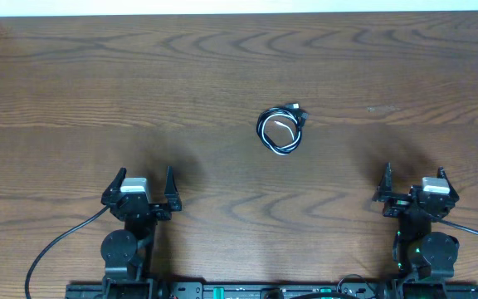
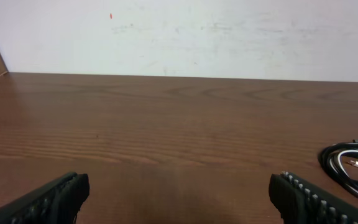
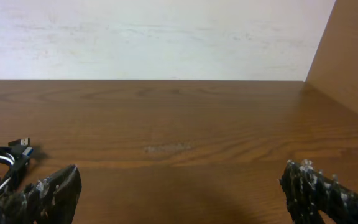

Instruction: Untangle cables

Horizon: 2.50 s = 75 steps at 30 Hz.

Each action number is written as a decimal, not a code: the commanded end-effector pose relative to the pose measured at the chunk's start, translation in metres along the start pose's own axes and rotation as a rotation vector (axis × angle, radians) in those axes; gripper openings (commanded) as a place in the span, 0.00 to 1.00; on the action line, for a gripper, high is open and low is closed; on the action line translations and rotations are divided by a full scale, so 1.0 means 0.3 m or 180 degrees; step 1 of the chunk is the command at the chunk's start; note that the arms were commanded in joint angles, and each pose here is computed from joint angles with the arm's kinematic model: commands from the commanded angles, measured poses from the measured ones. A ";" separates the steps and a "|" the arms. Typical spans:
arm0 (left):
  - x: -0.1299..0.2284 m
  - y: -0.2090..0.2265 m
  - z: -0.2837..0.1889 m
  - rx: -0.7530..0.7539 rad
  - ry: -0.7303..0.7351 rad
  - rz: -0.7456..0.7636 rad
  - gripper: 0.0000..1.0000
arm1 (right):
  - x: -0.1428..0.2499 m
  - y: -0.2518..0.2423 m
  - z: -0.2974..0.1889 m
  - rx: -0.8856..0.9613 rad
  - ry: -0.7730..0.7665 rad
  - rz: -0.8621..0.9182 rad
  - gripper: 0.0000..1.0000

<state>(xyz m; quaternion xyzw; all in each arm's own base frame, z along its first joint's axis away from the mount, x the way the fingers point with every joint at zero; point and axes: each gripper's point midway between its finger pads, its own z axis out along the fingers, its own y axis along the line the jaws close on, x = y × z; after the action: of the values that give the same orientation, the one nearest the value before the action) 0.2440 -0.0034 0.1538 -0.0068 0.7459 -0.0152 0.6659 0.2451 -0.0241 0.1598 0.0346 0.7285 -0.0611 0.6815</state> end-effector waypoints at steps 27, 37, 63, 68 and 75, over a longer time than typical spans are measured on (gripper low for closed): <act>0.054 -0.003 0.007 0.0022 0.0122 0.0044 0.98 | 0.005 -0.002 0.000 0.0004 0.0016 -0.0028 0.99; -0.004 -0.156 -0.028 0.0870 0.0033 0.0043 0.98 | -0.008 0.043 -0.003 -0.0249 -0.0014 0.0133 0.99; -0.462 -0.217 -0.174 0.1124 0.1126 -0.0051 0.98 | -0.556 0.100 -0.392 -0.0933 -0.0048 0.0457 0.99; -0.401 -0.216 -0.094 0.1122 0.1532 -0.0087 0.98 | -0.599 0.148 -0.313 -0.1147 0.0329 0.0357 0.99; -0.392 -0.230 -0.022 0.1194 0.1590 -0.0150 0.98 | -0.628 0.247 -0.099 -0.1590 0.1218 0.0230 0.99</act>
<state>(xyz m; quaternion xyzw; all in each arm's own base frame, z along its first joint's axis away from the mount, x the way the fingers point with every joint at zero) 0.2485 -0.0627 0.2659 0.0908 0.8774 -0.1560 0.4445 0.2192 0.0487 0.3419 -0.0646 0.8222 0.1310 0.5501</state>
